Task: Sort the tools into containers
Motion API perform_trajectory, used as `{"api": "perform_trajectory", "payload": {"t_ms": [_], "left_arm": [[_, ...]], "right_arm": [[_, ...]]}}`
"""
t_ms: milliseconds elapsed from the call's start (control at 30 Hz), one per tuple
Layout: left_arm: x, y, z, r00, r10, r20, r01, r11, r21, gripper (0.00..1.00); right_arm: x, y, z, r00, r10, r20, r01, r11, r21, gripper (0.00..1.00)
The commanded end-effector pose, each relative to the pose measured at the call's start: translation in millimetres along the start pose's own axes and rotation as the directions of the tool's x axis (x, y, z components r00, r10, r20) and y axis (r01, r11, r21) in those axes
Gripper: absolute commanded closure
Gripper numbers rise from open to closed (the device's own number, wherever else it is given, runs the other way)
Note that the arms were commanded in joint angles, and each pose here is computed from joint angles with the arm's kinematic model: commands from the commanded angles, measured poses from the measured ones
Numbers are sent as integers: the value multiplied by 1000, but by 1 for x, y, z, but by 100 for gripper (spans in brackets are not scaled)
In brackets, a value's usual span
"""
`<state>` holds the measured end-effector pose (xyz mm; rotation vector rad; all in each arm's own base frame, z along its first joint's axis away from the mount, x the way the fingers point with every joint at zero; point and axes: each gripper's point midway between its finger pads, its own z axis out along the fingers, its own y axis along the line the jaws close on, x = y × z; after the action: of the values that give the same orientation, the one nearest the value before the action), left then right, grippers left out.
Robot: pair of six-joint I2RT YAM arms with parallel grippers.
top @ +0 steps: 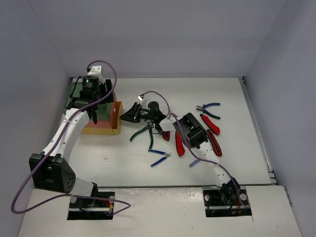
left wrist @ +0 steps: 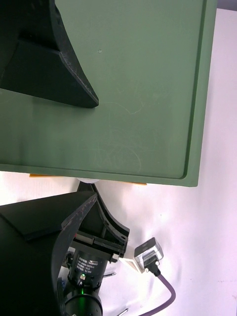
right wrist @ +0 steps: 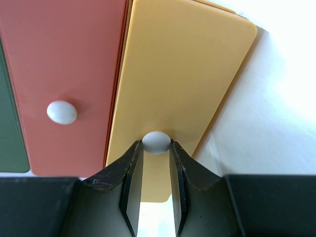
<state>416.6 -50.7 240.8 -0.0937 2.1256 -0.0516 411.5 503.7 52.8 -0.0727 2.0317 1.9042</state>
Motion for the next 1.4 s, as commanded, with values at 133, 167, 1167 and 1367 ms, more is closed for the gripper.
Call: {"api": "perform_trajectory", "payload": {"t_ms": [133, 167, 1167, 1367], "left_arm": [[19, 2, 4, 996, -22, -84, 21, 1000, -8, 36], [19, 2, 4, 996, -22, -85, 21, 1000, -10, 36], [16, 4, 1, 997, -24, -73, 24, 1000, -9, 36], [2, -2, -10, 999, -21, -32, 22, 999, 29, 36]], "right_arm": [[-49, 61, -34, 985, -141, 103, 147, 988, -51, 100], [-49, 59, -37, 984, -143, 104, 148, 988, -42, 100], [-49, 42, -88, 972, -205, 116, 195, 977, 88, 77], [-54, 56, -91, 947, -290, 139, 257, 942, 218, 60]]}}
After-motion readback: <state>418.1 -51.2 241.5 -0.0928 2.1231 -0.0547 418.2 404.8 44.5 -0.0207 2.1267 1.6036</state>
